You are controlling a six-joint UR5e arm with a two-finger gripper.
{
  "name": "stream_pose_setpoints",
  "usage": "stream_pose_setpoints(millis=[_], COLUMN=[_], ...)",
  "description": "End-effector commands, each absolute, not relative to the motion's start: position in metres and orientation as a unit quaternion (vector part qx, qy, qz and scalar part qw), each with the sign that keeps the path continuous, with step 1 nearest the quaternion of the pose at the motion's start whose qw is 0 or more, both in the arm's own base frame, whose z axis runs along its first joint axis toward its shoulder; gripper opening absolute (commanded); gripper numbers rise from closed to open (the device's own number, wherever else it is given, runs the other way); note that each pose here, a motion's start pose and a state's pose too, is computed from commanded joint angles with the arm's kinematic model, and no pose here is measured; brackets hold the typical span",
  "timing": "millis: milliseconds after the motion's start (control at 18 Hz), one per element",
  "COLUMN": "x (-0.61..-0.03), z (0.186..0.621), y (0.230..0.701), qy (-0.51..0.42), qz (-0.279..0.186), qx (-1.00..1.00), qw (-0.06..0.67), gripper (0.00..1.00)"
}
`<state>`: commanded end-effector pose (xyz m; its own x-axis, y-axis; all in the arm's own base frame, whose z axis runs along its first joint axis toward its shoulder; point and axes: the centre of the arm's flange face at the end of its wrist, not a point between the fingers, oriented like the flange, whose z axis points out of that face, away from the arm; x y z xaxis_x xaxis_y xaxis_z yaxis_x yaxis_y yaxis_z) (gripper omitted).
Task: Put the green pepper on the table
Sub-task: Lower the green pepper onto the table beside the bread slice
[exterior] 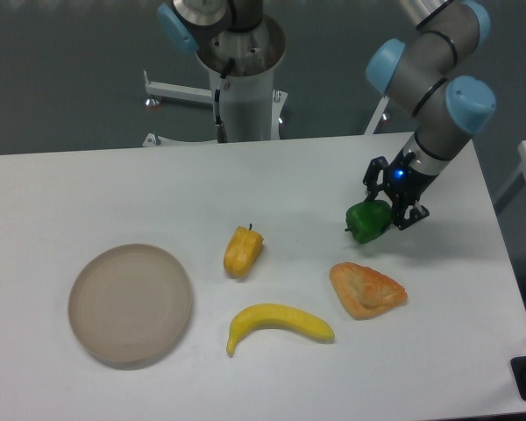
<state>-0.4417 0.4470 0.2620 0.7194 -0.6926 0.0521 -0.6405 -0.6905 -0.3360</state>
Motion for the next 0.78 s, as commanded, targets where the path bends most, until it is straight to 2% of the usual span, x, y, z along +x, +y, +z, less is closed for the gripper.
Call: stream_pose_setpoints(millis=[778], x=[-0.4331], z=[0.2549], y=[0.4459], qy=[0.365], qz=[-0.096], qx=[-0.915], qw=[0.146], gripper=[0.41])
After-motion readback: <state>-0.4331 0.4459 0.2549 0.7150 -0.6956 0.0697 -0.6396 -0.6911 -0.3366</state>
